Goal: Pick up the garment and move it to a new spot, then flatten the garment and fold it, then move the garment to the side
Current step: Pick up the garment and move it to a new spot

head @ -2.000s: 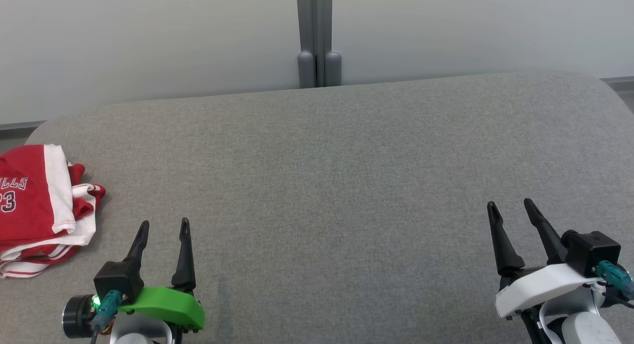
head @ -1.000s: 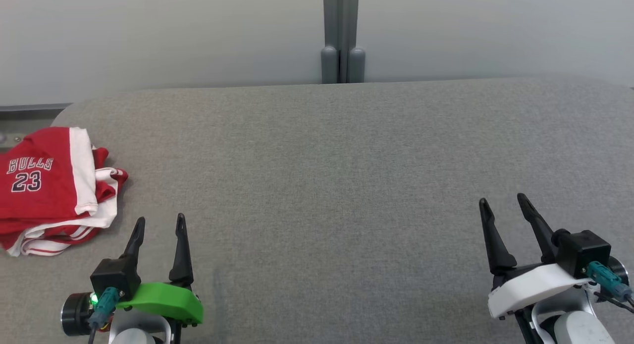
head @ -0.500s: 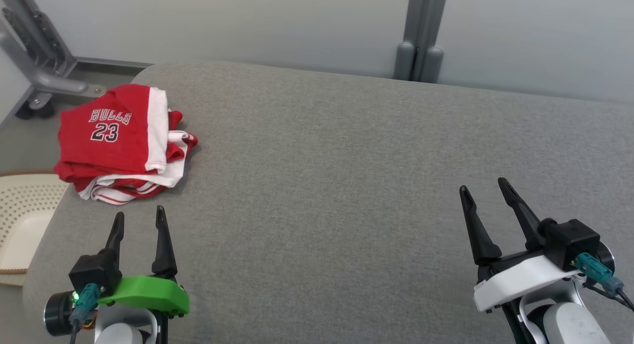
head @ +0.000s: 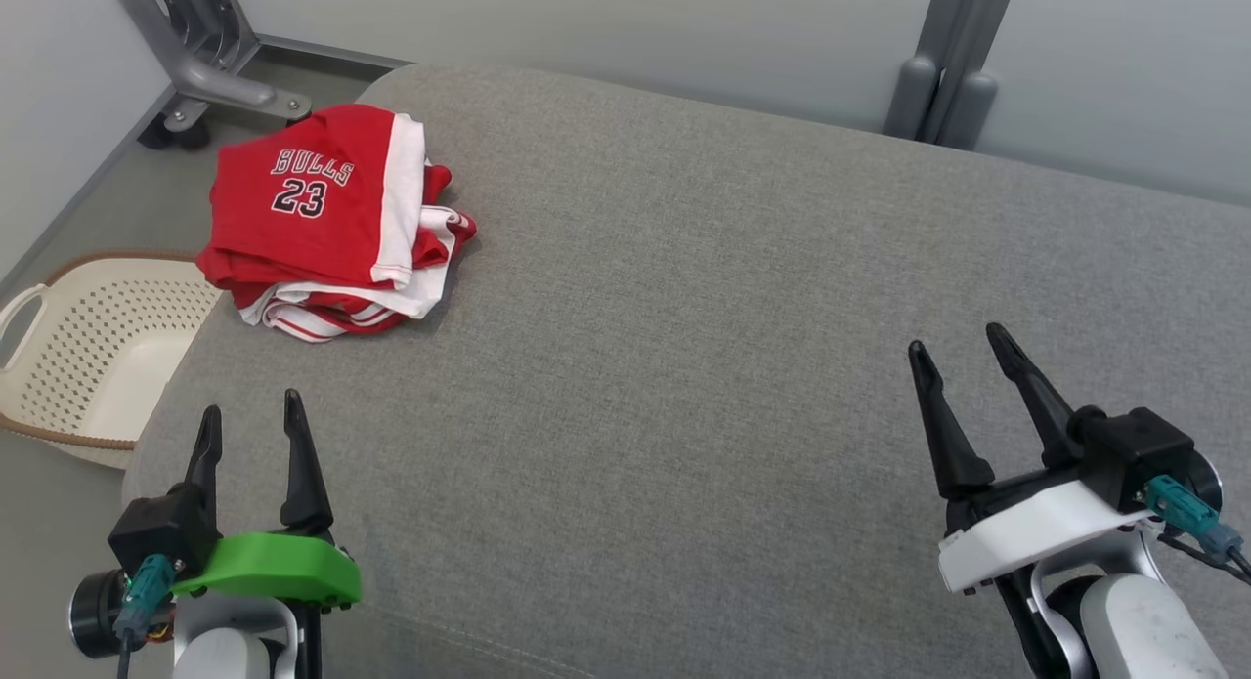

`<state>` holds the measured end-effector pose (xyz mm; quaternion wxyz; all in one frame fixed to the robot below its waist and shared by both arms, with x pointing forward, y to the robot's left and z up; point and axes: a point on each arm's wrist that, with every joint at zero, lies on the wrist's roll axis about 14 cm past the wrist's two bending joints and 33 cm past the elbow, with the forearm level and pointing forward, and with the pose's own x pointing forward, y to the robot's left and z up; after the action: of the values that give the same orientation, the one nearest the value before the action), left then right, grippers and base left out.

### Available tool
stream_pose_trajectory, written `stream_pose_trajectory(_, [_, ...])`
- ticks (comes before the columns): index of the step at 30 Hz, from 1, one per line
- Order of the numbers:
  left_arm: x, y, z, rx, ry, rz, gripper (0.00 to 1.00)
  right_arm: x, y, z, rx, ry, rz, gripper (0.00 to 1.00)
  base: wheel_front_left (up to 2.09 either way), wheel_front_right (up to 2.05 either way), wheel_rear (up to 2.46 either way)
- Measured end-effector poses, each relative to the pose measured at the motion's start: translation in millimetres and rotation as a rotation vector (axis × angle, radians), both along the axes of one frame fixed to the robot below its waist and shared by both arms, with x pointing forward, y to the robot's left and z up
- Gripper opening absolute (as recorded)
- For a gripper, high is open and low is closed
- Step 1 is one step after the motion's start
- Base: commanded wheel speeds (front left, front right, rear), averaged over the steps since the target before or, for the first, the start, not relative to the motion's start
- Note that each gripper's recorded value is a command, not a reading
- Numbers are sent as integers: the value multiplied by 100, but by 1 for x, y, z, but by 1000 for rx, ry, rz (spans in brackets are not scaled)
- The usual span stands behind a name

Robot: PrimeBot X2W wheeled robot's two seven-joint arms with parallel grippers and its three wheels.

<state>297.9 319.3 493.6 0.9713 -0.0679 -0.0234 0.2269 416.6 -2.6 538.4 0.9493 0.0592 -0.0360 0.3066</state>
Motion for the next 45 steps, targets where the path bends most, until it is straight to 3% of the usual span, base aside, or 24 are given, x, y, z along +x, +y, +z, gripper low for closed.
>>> stream_pose_trajectory(6, [30,2,17,14,-44,-24,100,16,2,1,-1,-7,11,100,0,0,0])
stream_pose_trajectory(11, [79,2,30,27,-68,-68,100,42,3,10,-6,-50,19,100,0,0,0])
stream_pose_trajectory(20, [157,8,-36,-20,185,-161,100,80,-12,-29,-10,13,-17,100,0,0,0])
stream_pose_trajectory(28, [182,13,-102,-77,405,-173,100,91,-38,-67,-29,88,-83,100,0,0,0])
stream_pose_trajectory(29, [183,14,-108,-84,424,-170,73,92,-41,-70,-31,94,-92,100,0,0,0])
stream_pose_trajectory(30, [184,15,-112,-88,435,-169,2,92,-44,-72,-33,99,-100,100,0,0,0])
stream_pose_trajectory(37, [192,28,-97,-47,372,-139,0,92,-55,-70,-36,88,-133,100,0,0,0])
stream_pose_trajectory(45, [186,53,-9,41,108,-70,0,78,-56,-43,-12,40,-144,100,0,0,0])
